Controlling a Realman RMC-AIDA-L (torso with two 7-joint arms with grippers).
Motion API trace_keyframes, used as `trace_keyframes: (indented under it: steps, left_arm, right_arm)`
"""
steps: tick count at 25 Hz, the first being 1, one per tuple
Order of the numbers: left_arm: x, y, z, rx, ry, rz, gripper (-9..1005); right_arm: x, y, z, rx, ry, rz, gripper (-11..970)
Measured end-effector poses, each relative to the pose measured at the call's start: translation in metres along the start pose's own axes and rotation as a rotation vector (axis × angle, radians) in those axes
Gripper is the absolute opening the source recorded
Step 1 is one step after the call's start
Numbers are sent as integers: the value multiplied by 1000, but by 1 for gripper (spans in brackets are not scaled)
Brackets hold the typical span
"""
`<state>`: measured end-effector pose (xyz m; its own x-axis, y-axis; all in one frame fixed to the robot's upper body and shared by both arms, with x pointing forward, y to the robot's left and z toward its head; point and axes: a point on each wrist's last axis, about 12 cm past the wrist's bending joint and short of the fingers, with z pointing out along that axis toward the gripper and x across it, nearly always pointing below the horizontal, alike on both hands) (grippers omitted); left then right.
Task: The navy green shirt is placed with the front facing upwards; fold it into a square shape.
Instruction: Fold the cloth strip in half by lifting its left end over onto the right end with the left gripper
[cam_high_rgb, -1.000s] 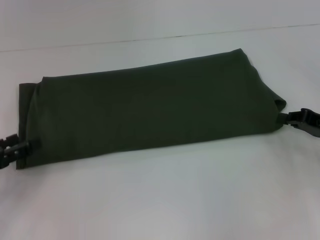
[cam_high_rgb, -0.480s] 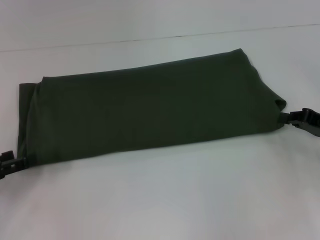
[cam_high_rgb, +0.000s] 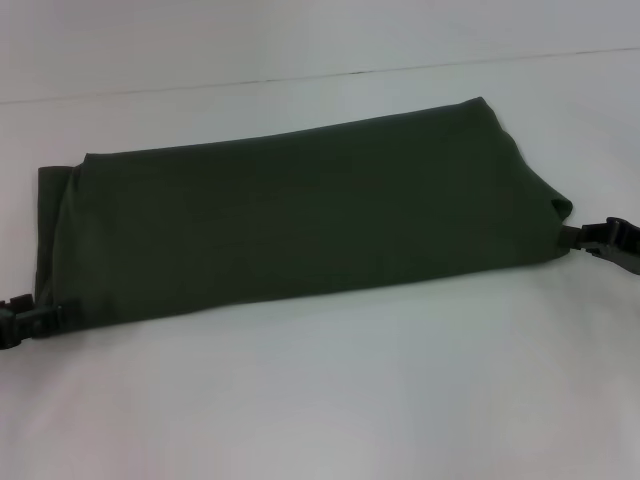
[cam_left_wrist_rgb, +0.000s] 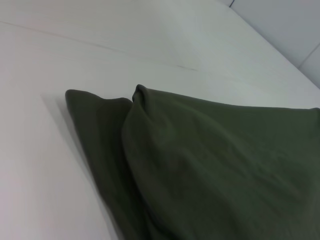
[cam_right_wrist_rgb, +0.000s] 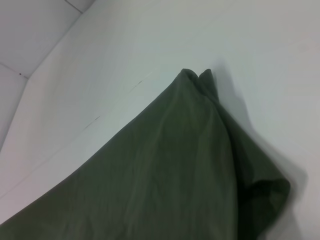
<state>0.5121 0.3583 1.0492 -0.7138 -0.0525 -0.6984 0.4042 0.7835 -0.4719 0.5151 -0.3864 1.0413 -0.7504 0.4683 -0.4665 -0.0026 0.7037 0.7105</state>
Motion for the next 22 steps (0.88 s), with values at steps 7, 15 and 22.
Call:
trace_keyframes:
  steps: [7, 15, 22]
  left_arm:
    - [-1, 0, 3, -5, 24, 7, 949]
    - [-1, -2, 4, 14, 30, 6, 949]
    - [-4, -6, 9, 38, 43, 16, 948]
  right_arm:
    - [0, 0, -1, 2, -2, 0, 5]
    - [-1, -1, -2, 4, -4, -1, 6]
    - [-3, -1, -2, 4, -5, -4, 7]
